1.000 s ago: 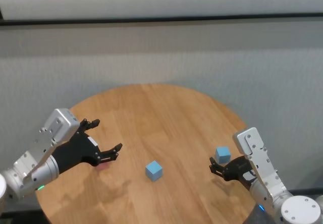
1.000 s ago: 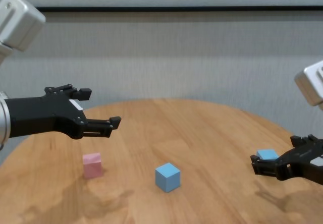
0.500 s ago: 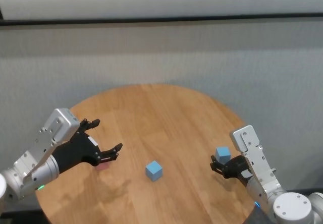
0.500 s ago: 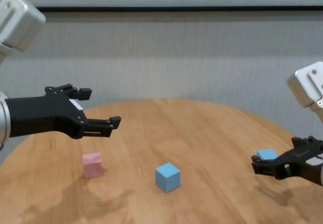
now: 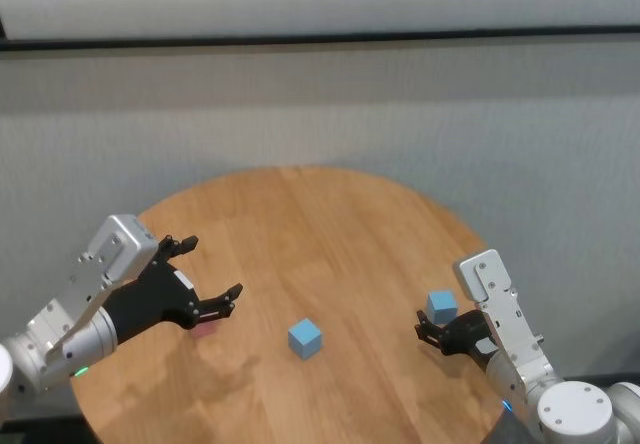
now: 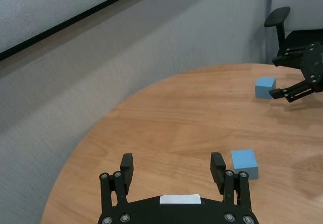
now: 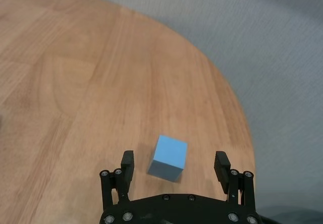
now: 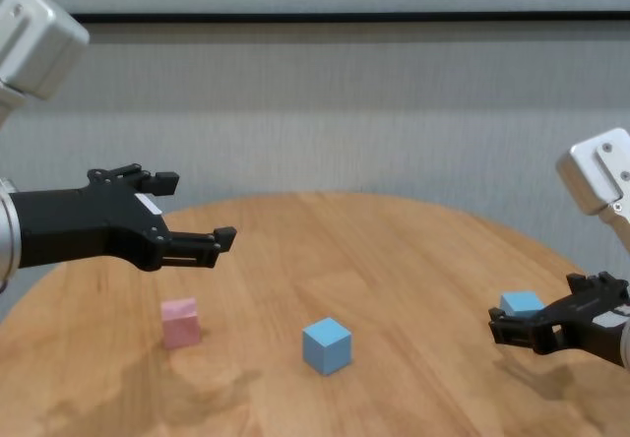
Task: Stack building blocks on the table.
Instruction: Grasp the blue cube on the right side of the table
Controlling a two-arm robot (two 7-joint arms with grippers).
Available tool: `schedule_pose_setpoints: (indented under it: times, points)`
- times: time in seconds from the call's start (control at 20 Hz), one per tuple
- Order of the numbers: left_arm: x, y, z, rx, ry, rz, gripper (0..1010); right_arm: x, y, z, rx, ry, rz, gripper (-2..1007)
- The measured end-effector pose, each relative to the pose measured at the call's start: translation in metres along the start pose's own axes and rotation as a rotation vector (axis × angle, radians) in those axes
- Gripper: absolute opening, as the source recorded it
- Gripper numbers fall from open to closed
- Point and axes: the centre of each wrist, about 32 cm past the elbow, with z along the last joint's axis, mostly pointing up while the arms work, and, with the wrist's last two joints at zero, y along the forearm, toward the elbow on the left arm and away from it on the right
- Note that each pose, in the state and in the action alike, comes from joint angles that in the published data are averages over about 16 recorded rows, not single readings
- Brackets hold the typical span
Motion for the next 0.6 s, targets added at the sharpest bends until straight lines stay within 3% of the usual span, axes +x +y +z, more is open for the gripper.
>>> schedule_pose_setpoints:
  times: [0.6]
  points:
    - [0.0,0.0,0.0,0.0,0.0,0.0,1003,-0.0014,0.0052,-0.0011,-0.005,0.017,-0.001,1001]
